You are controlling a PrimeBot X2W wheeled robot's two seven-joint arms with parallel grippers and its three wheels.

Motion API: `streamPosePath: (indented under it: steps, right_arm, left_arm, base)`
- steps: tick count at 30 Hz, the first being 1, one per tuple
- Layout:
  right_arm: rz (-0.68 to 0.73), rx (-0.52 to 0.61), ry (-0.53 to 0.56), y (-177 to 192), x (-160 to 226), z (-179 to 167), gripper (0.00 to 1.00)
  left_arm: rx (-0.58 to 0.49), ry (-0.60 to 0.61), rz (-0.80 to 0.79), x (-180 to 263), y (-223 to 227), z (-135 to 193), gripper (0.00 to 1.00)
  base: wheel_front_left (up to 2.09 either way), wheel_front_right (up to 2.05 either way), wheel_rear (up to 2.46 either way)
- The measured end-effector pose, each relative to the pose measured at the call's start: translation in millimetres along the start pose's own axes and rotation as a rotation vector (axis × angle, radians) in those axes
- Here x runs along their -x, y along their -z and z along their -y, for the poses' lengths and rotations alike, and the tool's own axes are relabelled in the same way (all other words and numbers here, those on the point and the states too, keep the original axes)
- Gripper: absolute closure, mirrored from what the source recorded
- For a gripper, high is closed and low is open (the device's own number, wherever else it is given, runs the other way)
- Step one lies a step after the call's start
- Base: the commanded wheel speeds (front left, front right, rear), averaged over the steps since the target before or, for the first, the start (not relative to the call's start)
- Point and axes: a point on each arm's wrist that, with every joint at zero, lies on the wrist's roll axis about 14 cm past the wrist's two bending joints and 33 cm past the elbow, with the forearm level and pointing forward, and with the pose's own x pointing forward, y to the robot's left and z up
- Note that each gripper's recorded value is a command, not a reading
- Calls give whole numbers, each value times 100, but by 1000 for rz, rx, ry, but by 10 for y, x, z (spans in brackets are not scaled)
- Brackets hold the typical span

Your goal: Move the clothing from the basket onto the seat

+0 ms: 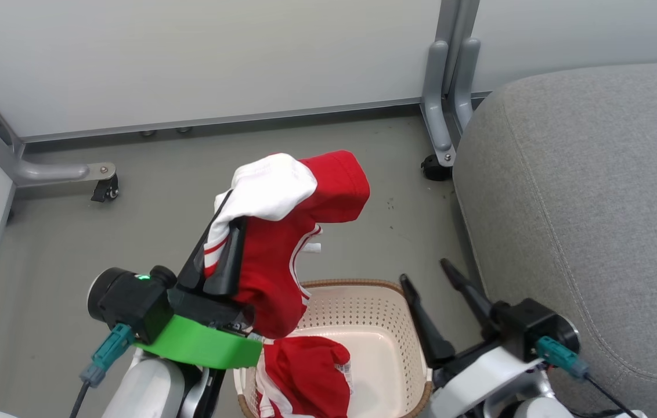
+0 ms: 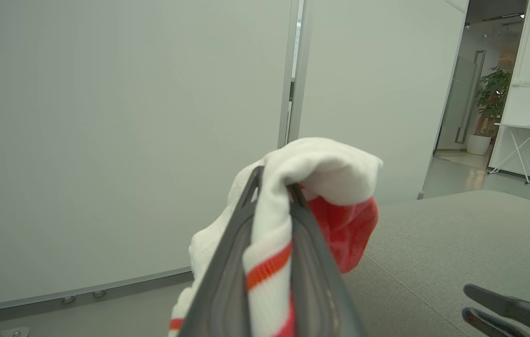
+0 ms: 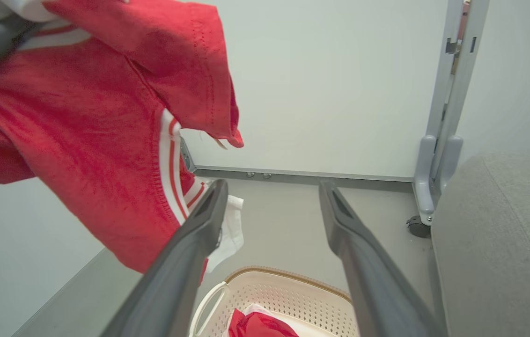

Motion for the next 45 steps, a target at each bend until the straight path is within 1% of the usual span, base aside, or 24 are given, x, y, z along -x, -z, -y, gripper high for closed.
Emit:
streamPosePath:
  steps: [3,6,8,12,18,19,24,31,32,33,34,35,45]
  right_arm:
    - [-17,-24,-106,34,-86,-333,0]
    - [-39,-60,-241,78,-147,-752,0]
    - [-44,-67,-314,81,-180,-965,0]
    - [-54,-60,-423,104,-255,-1238,0]
    - [-46,-42,-497,119,-401,-1372,0]
    - [-46,-30,-502,130,-431,-1367,0]
    - [-32,-56,-501,106,-547,-1325,0]
    - [-49,-45,-530,146,-614,-1365,0]
    - [-51,-43,-532,150,-620,-1366,18]
    - [-55,-45,-533,155,-625,-1367,58]
    - [-56,-45,-536,157,-627,-1370,94]
    - [-57,-46,-536,157,-634,-1369,100]
    - [-72,-64,-539,201,-643,-1371,100]
  left_arm:
    - [1,-3,-1,-7,8,-15,100]
    - [2,-5,-4,-13,26,-30,100]
    - [4,-5,-10,-13,49,-34,100]
    - [6,-6,-18,-16,82,-43,100]
    - [6,18,-26,-28,100,-2,100]
    - [5,18,-27,-29,102,-4,100]
    - [5,27,-28,-35,106,14,100]
    - [15,39,-28,-39,110,57,100]
    - [17,40,-27,-40,108,60,100]
    - [18,40,-26,-41,105,62,100]
    - [19,42,-25,-43,104,65,100]
    - [21,42,-25,-45,104,68,100]
    - [30,42,-21,-46,94,74,100]
  base:
    - [0,0,0]
    - [0,0,0]
    - [0,0,0]
    - [0,0,0]
    - [0,0,0]
    - [0,0,0]
    - [0,0,0]
    - [0,0,0]
    - [0,0,0]
    - [0,0,0]
    - [0,0,0]
    - [0,0,0]
    - [0,0,0]
